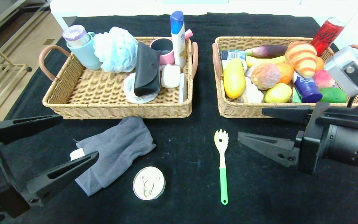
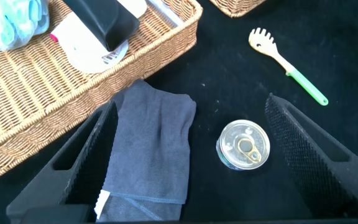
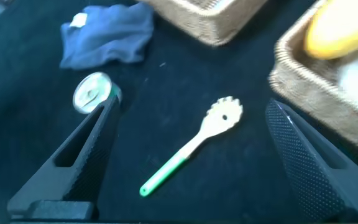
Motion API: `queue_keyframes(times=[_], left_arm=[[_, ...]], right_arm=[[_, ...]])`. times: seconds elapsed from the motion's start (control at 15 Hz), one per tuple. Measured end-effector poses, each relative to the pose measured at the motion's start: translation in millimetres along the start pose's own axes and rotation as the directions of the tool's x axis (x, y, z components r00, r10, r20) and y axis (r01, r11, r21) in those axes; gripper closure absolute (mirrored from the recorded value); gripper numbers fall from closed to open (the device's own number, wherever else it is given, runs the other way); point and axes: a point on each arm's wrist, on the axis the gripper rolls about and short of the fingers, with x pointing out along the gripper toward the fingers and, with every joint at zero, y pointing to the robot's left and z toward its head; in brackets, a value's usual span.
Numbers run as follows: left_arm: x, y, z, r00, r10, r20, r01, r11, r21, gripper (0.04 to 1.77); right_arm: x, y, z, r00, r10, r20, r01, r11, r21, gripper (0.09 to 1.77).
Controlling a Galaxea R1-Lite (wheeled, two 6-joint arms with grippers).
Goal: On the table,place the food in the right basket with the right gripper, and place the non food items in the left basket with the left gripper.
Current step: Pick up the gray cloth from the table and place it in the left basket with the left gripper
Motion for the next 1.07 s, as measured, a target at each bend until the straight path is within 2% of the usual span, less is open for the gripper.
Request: queue_keyframes(times=[0.33,0.6,0.8,1.07], left_arm=[[5,-3.7,-6,0.998,-0.004,-0.067,0.004,1.0,-0.002,0.09],[14,-5.0,-1,0.991,0.067,-0.114,-0.066,0.998,0.01,0.09],[17,-2.6,7,0.969,0.089,-0.232,-0.089,0.996,0.013,0.09],[23,4.9,21,0.921,0.127,-0.369,-0.126,0.992,0.026,0.09]], right_arm=[[-11,6,-24,0.997,0.028,0.072,-0.026,0.999,-0.033,0.16],[-16,8,-38,0.997,0.042,0.067,-0.04,0.999,-0.031,0.16],[-18,9,-40,0.997,0.04,0.065,-0.039,0.999,-0.028,0.16],[-25,9,-36,0.996,0.039,0.087,-0.036,0.999,-0.031,0.16]])
